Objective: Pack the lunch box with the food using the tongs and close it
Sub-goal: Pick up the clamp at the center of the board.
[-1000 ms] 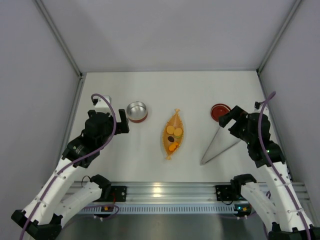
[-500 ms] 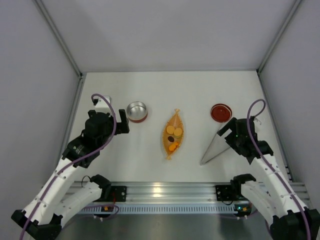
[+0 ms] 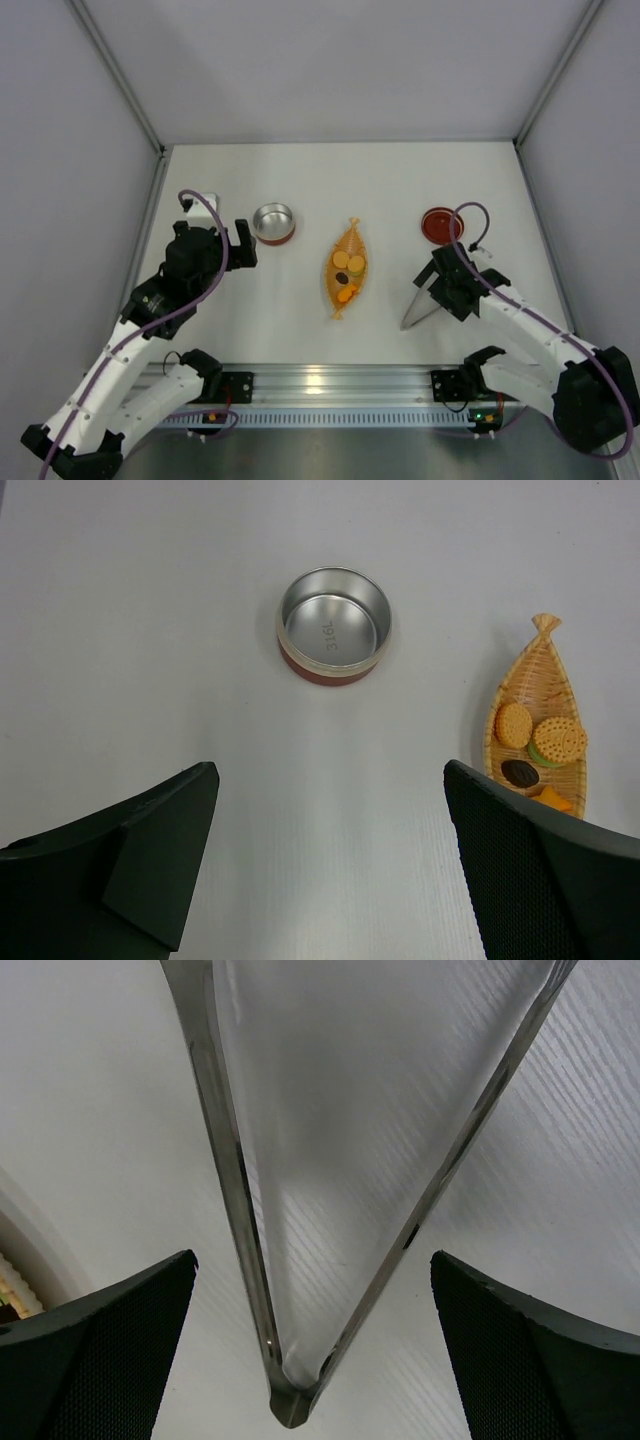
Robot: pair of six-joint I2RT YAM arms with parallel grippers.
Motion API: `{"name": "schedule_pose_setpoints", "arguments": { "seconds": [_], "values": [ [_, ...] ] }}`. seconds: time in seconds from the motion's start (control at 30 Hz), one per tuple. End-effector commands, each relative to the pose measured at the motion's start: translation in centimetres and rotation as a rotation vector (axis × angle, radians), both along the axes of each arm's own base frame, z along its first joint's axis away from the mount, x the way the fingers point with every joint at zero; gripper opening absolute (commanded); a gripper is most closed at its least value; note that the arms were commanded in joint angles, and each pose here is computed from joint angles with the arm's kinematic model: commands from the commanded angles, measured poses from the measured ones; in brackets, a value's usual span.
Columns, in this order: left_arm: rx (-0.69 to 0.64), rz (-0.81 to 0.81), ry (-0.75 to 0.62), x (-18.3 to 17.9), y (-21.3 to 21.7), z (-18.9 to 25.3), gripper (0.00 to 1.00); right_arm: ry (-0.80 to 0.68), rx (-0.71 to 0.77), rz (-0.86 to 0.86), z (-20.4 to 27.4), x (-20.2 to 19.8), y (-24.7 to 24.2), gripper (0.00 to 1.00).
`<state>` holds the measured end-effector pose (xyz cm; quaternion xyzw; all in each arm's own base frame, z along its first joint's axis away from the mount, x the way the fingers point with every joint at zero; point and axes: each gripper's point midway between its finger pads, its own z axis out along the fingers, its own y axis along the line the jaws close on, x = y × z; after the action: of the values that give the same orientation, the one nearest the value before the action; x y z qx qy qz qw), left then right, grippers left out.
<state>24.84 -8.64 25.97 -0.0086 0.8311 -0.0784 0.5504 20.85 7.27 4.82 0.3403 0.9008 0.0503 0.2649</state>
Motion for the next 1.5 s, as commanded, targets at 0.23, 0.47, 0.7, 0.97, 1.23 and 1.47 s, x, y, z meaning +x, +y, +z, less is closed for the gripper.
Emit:
{"name": "schedule_pose_setpoints", "arguments": {
  "seconds": [0.23,0.47,0.7,0.97,1.23,1.47],
  "values": [
    [-0.015,0.0,-0.033,0.2,0.0,0.6,0.99,-0.018,-0.019,-0.081,-1.5,1.1,1.2,0.99],
    [-0.014,-0.001,-0.03,0.1,0.0,0.5,0.99,-0.005,-0.021,-0.118,-2.9,1.2,1.9,0.92],
    [-0.013,-0.003,-0.027,0.1,0.0,0.4,0.99,0.007,-0.034,-0.128,-3.8,1.0,2.0,0.69],
    [-0.014,-0.005,-0.022,0.2,-0.1,0.3,0.99,0.0,-0.074,-0.1,-3.7,0.8,2.1,0.34],
    [-0.01,-0.006,-0.014,0.3,-0.3,0.1,0.99,-0.112,-0.12,-0.065,1.4,0.0,1.3,0.19],
    [-0.006,-0.006,-0.007,0.4,-0.3,-0.1,0.99,-0.209,-0.165,0.071,5.8,0.8,2.1,0.09]
  ]
}}
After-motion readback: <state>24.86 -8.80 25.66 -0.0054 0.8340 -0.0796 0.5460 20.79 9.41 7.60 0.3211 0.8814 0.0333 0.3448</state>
